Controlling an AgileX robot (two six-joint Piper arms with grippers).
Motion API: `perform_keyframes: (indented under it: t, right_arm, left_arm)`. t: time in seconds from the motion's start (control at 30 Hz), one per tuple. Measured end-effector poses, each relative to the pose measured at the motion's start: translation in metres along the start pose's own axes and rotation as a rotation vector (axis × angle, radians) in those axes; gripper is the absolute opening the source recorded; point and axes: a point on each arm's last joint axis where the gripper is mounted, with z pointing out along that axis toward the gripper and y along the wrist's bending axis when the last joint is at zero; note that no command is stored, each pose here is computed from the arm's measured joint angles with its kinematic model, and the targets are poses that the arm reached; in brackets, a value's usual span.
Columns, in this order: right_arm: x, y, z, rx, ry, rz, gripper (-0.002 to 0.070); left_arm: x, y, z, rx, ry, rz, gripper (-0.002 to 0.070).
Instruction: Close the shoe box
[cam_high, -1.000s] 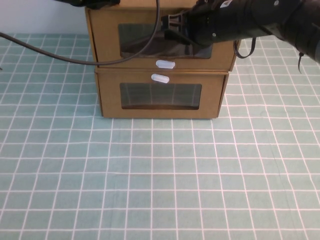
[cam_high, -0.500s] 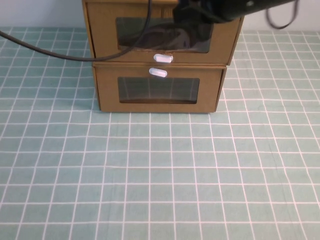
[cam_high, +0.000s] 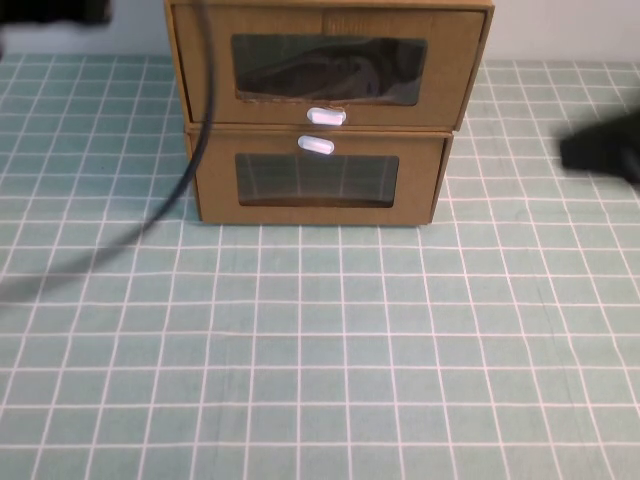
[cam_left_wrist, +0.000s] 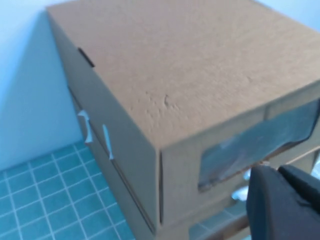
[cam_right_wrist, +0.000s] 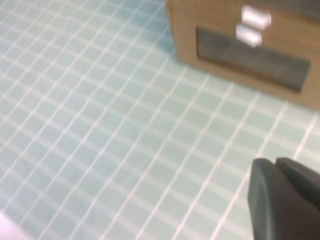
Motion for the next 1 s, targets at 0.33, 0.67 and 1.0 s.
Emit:
perform_keyframes:
  t: [0.33, 0.67, 1.0]
  right_arm:
    - [0.145, 0.012, -0.061, 0.012, -0.158, 0.027, -0.0011]
    - [0.214, -0.002, -0.039, 0.048, -0.447, 0.061, -0.0011]
    - [0.256, -0.038, 0.028, 0.179, -0.612, 0.129, -0.0011]
  left_arm:
    - [0.120, -0.038, -0.105, -0.114, -0.179, -0.047, -0.0005]
    - [0.231, -0.063, -0.147, -0.176, -0.364, -0.032, -0.0005]
    - [0.301, -0.064, -0.118, -0.182, -0.221, -0.054, -0.0005]
